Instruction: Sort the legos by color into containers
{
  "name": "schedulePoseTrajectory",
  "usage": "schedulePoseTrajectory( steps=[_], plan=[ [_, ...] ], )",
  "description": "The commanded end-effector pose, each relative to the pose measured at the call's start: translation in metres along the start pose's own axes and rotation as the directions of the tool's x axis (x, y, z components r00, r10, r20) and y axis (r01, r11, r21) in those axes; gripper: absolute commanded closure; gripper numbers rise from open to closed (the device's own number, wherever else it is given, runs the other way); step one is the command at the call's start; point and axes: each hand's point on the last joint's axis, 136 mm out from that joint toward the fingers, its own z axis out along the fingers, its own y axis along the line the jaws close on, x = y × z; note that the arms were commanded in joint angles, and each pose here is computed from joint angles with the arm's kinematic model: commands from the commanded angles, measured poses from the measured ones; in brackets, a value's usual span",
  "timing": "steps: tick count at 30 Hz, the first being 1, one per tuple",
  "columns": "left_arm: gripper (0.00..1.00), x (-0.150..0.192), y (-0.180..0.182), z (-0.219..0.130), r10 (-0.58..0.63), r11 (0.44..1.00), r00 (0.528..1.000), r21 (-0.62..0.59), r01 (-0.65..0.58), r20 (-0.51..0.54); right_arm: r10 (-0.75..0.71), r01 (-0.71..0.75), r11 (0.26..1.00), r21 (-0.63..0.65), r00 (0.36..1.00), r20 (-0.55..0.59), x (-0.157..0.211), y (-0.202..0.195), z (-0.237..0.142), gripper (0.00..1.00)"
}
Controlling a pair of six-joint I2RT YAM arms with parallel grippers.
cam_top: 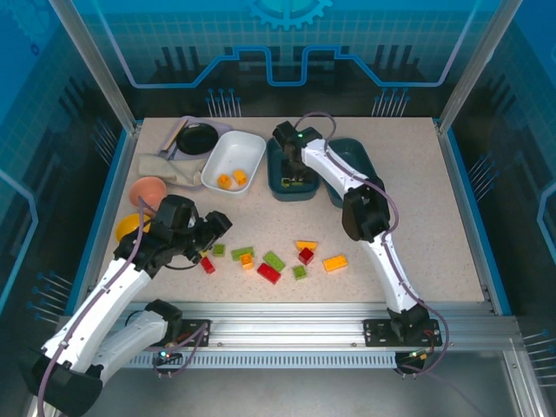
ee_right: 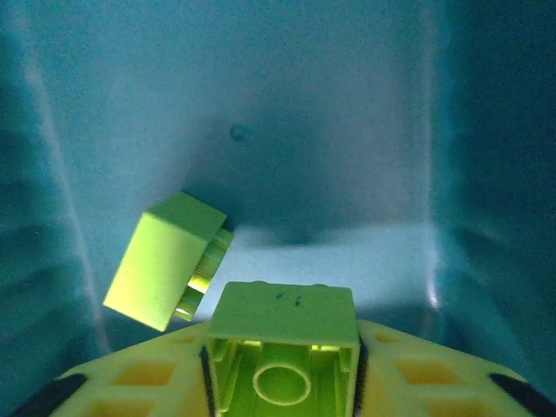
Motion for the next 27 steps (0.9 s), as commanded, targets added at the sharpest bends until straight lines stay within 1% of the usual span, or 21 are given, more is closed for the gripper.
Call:
schedulePoseTrajectory(
  steps=[1,4,6,9,12,15,17,20,22,25,27],
  plan=[
    [0.17,0.005,0.011,0.000,-0.016,0.998,1.000,-0.066,0.015,-0.021,-0.013,0.013,0.999,-0.036,1.000,0.004,-0.002,0.004,-0.025,0.50],
    [0.18,0.010,0.016,0.006,-0.025,0.995,0.998,-0.093,0.020,-0.055,-0.023,0.026,0.997,-0.070,0.999,0.046,-0.007,0.011,-0.048,0.40],
    [0.18,0.015,0.020,0.011,-0.021,0.993,0.997,-0.119,0.012,-0.074,-0.036,0.044,0.995,-0.092,0.996,0.084,-0.008,0.017,-0.068,0.37],
    [0.19,0.023,0.024,0.020,-0.024,0.989,0.994,-0.148,0.007,-0.110,-0.069,0.090,0.987,-0.133,0.985,0.157,-0.005,0.026,-0.109,0.36],
    [0.20,0.036,0.029,0.035,-0.024,0.981,0.988,-0.195,-0.007,-0.154,-0.133,0.182,0.966,-0.186,0.960,0.245,0.013,0.037,-0.143,0.36],
    [0.20,0.047,0.033,0.051,-0.017,0.966,0.980,-0.258,-0.036,-0.198,-0.213,0.305,0.916,-0.260,0.920,0.328,0.054,0.048,-0.167,0.31],
    [0.20,0.052,0.034,0.061,-0.013,0.953,0.976,-0.297,-0.053,-0.217,-0.249,0.367,0.870,-0.328,0.903,0.350,0.088,0.050,-0.172,0.29],
    [0.21,0.060,0.036,0.076,-0.001,0.934,0.969,-0.346,-0.088,-0.248,-0.273,0.407,0.809,-0.424,0.899,0.341,0.137,0.042,-0.167,0.28],
    [0.21,0.063,0.037,0.086,0.016,0.920,0.964,-0.375,-0.118,-0.265,-0.298,0.413,0.784,-0.463,0.905,0.302,0.169,0.031,-0.159,0.27],
    [0.22,0.066,0.038,0.100,0.034,0.905,0.958,-0.398,-0.151,-0.285,-0.315,0.409,0.772,-0.487,0.911,0.266,0.199,0.014,-0.157,0.26],
    [0.22,0.066,0.039,0.108,0.044,0.895,0.957,-0.415,-0.166,-0.288,-0.319,0.405,0.770,-0.493,0.914,0.251,0.211,0.005,-0.156,0.27]
  ],
)
